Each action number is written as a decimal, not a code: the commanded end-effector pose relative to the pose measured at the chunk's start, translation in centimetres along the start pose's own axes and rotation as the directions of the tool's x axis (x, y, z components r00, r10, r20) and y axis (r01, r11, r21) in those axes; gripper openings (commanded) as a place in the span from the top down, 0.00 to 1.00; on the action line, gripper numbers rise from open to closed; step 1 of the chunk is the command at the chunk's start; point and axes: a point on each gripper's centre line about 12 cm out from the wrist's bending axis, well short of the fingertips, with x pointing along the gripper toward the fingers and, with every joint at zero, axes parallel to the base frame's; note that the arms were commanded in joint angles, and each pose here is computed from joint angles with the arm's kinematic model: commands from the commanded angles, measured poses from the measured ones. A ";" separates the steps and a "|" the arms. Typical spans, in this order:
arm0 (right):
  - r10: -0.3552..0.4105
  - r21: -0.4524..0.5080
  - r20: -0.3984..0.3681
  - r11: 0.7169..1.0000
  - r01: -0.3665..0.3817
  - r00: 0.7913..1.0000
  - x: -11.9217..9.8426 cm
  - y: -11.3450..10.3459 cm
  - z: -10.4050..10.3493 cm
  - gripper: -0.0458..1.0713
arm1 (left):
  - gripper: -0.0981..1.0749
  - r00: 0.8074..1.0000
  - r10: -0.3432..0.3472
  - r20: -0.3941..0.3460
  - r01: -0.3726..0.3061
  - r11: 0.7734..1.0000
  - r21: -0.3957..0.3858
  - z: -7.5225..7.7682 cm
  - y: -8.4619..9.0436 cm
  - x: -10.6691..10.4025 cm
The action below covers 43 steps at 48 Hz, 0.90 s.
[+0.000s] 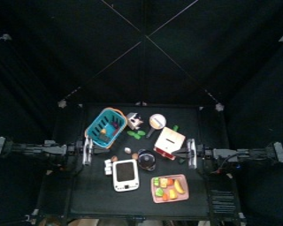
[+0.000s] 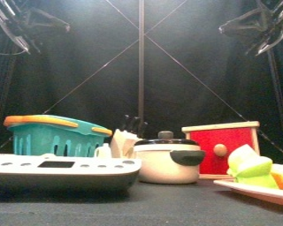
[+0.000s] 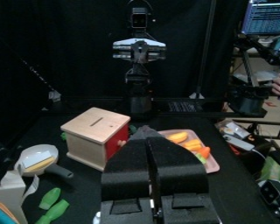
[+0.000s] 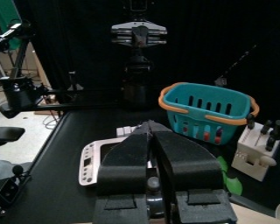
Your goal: Grab pot lid
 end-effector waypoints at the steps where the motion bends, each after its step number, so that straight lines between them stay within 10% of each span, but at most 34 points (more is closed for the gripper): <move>1: -0.009 0.001 0.002 1.000 0.009 1.000 0.6 -0.2 0.3 0.98 | 0.94 1.000 -0.006 0.028 0.007 1.000 -0.010 0.9 -0.2 0.4; 23: -0.032 0.054 -0.148 0.998 0.040 0.988 5.9 -0.7 -1.6 0.94 | 0.90 1.000 -0.007 -0.017 0.007 1.000 -0.014 -0.3 -0.2 1.0; 43: -0.060 0.137 -0.298 0.985 0.105 0.953 10.3 -1.1 -5.0 0.94 | 0.64 0.998 -0.015 -0.067 0.015 1.000 -0.005 -2.8 -0.4 3.3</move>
